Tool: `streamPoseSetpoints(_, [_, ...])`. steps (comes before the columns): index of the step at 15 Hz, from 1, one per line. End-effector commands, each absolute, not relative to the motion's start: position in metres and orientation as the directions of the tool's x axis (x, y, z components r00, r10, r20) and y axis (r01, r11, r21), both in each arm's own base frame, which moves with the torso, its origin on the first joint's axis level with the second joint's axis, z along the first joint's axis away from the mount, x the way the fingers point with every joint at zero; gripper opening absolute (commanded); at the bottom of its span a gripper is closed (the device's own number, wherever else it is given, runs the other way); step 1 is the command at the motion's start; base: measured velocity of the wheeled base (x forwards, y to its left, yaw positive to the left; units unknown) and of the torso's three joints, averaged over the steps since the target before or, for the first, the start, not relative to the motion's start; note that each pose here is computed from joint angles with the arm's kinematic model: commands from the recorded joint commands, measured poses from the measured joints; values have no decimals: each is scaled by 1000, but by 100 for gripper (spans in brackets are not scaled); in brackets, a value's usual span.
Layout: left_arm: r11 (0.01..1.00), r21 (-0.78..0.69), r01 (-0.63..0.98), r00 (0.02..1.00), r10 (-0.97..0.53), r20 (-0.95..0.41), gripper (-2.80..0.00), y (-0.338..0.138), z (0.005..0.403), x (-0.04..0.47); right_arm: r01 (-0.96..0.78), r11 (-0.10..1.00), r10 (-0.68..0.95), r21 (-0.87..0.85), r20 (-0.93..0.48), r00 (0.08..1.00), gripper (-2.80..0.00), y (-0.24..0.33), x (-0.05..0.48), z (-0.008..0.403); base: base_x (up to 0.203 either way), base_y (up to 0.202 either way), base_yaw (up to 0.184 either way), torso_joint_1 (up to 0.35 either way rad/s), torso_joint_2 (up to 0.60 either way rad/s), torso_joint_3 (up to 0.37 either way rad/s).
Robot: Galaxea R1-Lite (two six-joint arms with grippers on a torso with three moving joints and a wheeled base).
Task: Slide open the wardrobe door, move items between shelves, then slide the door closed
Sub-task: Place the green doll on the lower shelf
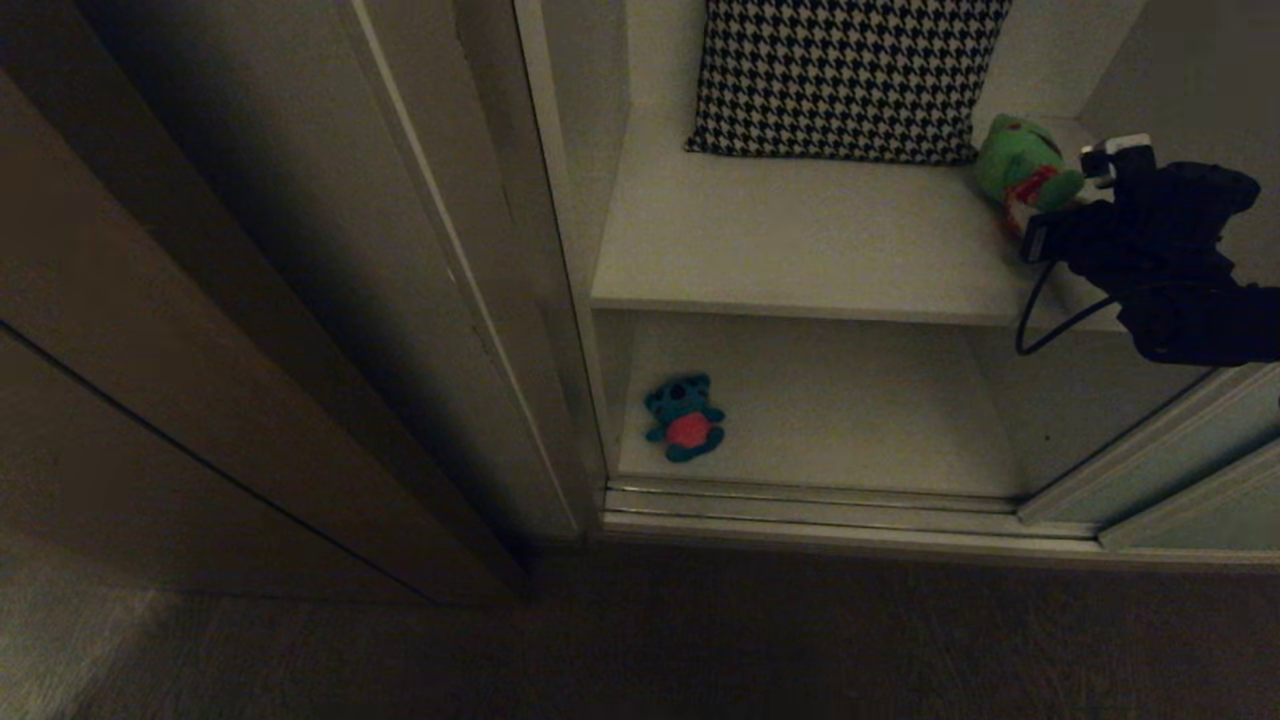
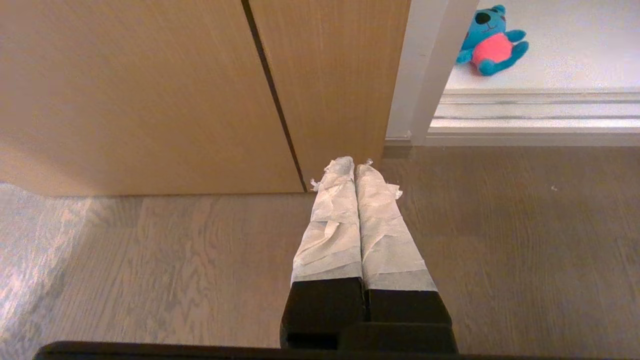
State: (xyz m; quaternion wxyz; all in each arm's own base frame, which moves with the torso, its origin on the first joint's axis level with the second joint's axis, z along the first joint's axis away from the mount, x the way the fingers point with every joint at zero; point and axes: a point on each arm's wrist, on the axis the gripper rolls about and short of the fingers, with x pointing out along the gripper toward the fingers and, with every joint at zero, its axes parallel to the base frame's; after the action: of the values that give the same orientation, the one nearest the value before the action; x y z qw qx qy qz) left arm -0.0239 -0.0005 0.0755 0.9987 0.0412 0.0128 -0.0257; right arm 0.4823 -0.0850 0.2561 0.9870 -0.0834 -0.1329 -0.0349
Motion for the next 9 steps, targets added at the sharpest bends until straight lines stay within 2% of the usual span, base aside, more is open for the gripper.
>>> streamPoseSetpoints(1, [995,82,53,998,-51,-29,-280,-1,76,-24,95,983,-49,-156,277,960,-280,-87,481,259,0,0,0,0,0,0])
streamPoseSetpoints(9, [995,83,54,998,-52,-29,-280,-1,76,-24,101,986,-60,-136,281,958,-280,-85,445,276,0,0,0,0,0,0])
